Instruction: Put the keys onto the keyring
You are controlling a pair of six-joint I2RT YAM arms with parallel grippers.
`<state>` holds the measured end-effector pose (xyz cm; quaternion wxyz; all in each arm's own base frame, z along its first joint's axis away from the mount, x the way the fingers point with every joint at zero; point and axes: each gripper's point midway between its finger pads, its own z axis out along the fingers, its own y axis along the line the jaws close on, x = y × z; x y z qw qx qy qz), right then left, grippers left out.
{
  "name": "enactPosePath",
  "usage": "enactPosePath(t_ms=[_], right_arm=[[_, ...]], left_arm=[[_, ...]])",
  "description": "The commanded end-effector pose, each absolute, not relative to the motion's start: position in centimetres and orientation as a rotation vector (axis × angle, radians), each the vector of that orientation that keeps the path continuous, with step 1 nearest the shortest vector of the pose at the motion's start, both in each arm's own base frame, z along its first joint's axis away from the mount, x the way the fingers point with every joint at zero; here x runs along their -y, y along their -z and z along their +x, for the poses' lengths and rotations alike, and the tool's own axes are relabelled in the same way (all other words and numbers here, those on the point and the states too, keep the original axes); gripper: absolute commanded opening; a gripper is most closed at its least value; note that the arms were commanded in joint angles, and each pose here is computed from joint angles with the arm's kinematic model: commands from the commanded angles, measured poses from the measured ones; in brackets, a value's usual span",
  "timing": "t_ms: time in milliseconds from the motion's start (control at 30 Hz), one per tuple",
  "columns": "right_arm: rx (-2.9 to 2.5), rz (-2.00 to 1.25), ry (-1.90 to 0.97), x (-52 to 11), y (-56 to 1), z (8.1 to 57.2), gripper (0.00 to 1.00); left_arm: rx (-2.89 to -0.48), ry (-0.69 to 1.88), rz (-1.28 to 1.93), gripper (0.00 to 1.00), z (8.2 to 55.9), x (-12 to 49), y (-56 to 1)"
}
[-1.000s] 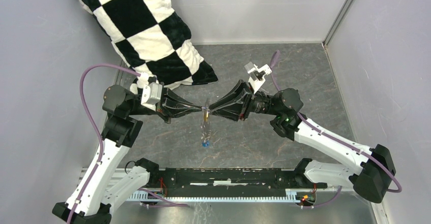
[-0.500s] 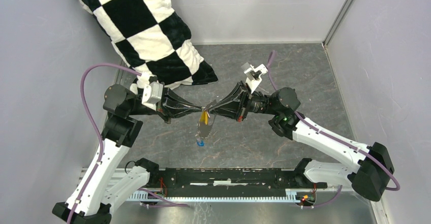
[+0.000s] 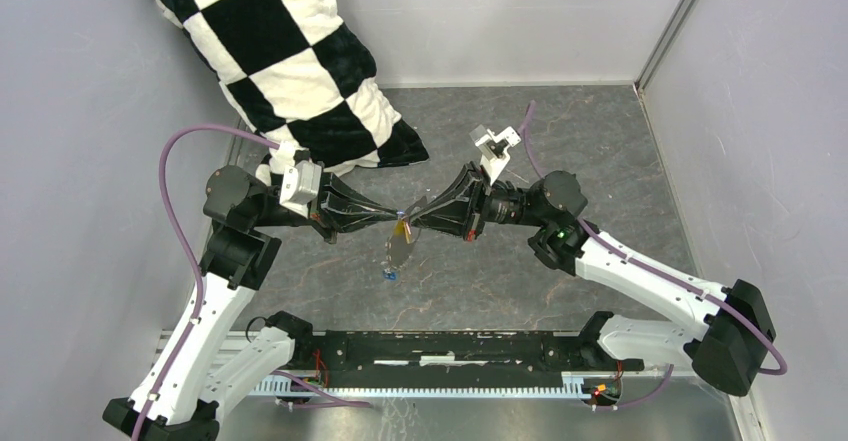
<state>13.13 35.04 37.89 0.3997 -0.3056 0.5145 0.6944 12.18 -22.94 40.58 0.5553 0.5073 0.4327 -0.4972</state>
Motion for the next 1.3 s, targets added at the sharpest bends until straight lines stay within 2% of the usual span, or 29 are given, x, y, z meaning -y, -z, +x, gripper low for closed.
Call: enactPosePath(t_ms=[0,633,700,800,900,967,1267], right_arm=[[-1.281,-0.782,-1.757,-35.3,-38.7,13.0,0.0],[-1.284,-0.838,-1.827,-36.5,-38.8,12.0,0.01],[-1.284,-0.871,-1.795,-36.4,-38.9,11.9,0.07],[-1.315,-0.902,-1.671,-35.9,-38.9,12.7,0.26],[-1.319,-0.942,-1.516,-34.9,-39.4,13.6,0.37],[-1.299,-0.961,-1.462,-34.4,-40.3,13.8,0.4],[-1.25,-1.012,-1.473,-34.8,-41.5,13.5,0.41]], left_arm=[[-0.95,1.118,1.213,0.02,12.0,22.9,-41.6],[-0.946,1.125,1.222,0.02,11.7,22.8,-41.4],[-0.947,1.125,1.222,0.02,11.7,22.8,-41.3],[-0.948,1.124,1.221,0.02,11.6,22.8,-41.3],[-0.971,1.13,1.202,0.02,11.8,22.8,-41.2],[-0.988,1.149,1.187,0.02,11.9,22.8,-41.2],[-1.015,1.194,1.141,0.02,12.0,22.9,-41.4]])
